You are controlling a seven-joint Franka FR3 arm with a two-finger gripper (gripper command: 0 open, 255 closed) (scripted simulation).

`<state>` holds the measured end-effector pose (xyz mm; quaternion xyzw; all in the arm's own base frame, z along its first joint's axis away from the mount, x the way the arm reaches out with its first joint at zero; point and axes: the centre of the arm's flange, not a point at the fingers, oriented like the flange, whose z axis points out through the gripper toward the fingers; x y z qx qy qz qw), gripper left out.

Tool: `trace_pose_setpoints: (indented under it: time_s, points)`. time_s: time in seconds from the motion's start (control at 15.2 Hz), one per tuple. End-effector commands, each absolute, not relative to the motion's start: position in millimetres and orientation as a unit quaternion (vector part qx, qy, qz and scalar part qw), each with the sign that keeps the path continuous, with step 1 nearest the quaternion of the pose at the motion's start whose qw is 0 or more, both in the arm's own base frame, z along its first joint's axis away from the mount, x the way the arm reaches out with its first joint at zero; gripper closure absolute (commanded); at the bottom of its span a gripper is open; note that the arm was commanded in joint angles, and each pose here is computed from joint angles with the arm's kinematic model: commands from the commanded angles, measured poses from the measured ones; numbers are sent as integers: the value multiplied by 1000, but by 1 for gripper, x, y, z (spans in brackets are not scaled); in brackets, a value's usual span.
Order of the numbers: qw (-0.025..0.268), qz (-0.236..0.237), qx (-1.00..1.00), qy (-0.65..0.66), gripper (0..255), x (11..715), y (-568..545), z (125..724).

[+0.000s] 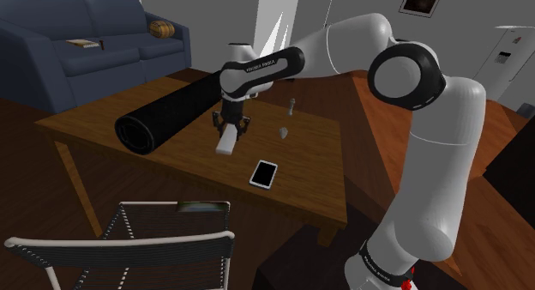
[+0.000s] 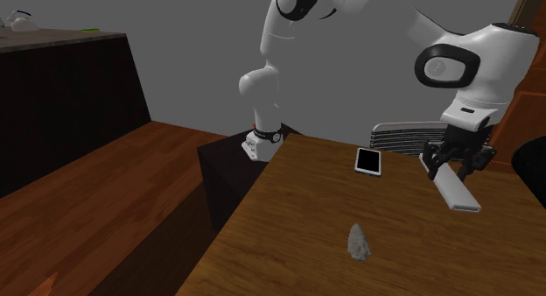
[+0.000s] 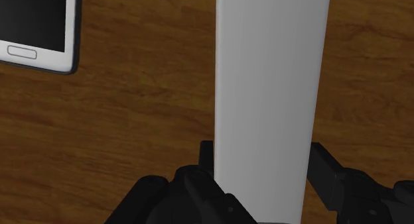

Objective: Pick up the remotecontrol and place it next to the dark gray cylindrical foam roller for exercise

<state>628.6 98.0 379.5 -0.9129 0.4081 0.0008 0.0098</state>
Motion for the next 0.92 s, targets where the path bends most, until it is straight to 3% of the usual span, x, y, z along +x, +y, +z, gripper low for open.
trace_pose_setpoints:
  time_s: [0.0,0.79,0.86]
  points:
    - [10,0,-913,408,255,628,98,369]
    - [10,0,-913,408,255,628,98,344]
    - [10,0,-913,408,0,628,98,344]
